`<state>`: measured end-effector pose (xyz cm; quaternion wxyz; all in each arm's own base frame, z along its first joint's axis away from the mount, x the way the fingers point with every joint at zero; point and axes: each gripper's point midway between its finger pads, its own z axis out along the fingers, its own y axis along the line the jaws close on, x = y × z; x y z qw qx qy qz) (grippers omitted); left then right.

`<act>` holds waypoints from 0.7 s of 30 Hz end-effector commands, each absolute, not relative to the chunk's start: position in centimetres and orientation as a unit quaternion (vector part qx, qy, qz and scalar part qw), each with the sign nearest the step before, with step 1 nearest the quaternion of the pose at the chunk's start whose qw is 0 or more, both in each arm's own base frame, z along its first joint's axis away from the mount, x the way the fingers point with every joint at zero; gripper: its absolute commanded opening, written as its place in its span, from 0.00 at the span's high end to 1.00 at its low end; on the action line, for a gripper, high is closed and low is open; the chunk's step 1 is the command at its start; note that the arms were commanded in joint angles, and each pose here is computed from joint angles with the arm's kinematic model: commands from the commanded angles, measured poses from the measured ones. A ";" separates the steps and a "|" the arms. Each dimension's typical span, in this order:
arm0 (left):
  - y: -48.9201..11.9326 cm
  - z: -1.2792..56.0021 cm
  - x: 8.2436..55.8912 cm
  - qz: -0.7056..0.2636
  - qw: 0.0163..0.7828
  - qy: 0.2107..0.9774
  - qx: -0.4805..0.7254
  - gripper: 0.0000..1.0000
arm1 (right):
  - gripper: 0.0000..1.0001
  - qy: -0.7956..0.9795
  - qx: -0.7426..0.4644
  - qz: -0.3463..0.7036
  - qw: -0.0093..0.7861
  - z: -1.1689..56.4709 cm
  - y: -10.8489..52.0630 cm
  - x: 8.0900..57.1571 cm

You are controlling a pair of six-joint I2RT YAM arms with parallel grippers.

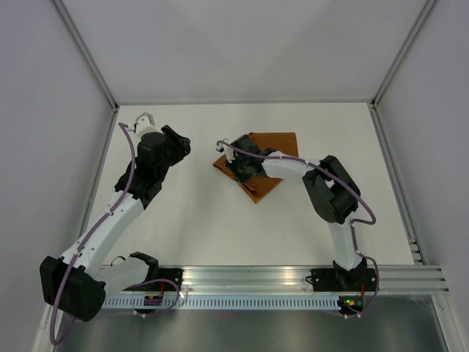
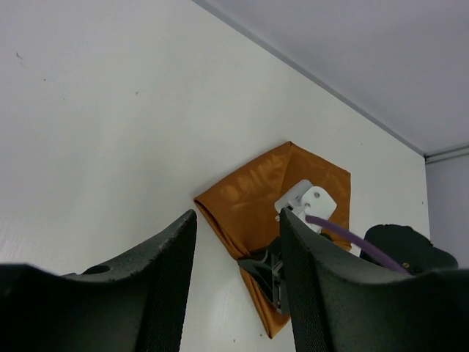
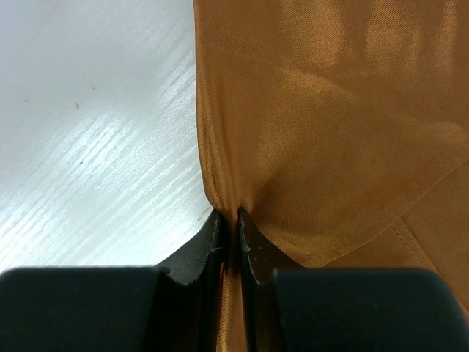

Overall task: Fold the napkin, place the utensils inside, and roll it up
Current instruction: Roll the napkin at the center of the board.

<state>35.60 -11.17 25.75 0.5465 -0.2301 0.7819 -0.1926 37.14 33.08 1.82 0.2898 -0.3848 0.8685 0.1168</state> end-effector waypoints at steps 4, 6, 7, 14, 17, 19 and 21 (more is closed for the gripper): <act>-12.0 23.7 35.9 -0.210 0.540 0.785 -0.221 0.46 | 0.86 0.879 -0.377 0.227 0.181 0.0 32.5 33.0; -12.3 22.6 35.9 -0.213 0.532 0.790 -0.218 0.47 | 0.87 0.876 -0.372 0.259 0.163 0.3 32.6 32.4; -12.4 21.7 35.9 -0.210 0.524 0.796 -0.217 0.47 | 0.87 0.876 -0.369 0.270 0.156 0.4 32.6 32.2; -14.0 17.7 36.2 -0.225 0.513 0.809 -0.179 0.48 | 0.88 0.857 -0.348 0.370 0.087 0.8 32.7 30.1; -14.7 16.1 35.9 -0.213 0.523 0.816 -0.123 0.49 | 0.88 0.849 -0.351 0.389 0.068 0.7 32.4 29.5; -15.5 15.8 35.7 -0.225 0.537 0.809 -0.082 0.48 | 0.88 0.844 -0.350 0.403 0.049 0.4 32.0 28.9; -16.1 16.6 35.8 -0.230 0.563 0.793 -0.034 0.48 | 0.88 0.840 -0.349 0.414 0.033 0.1 31.8 28.6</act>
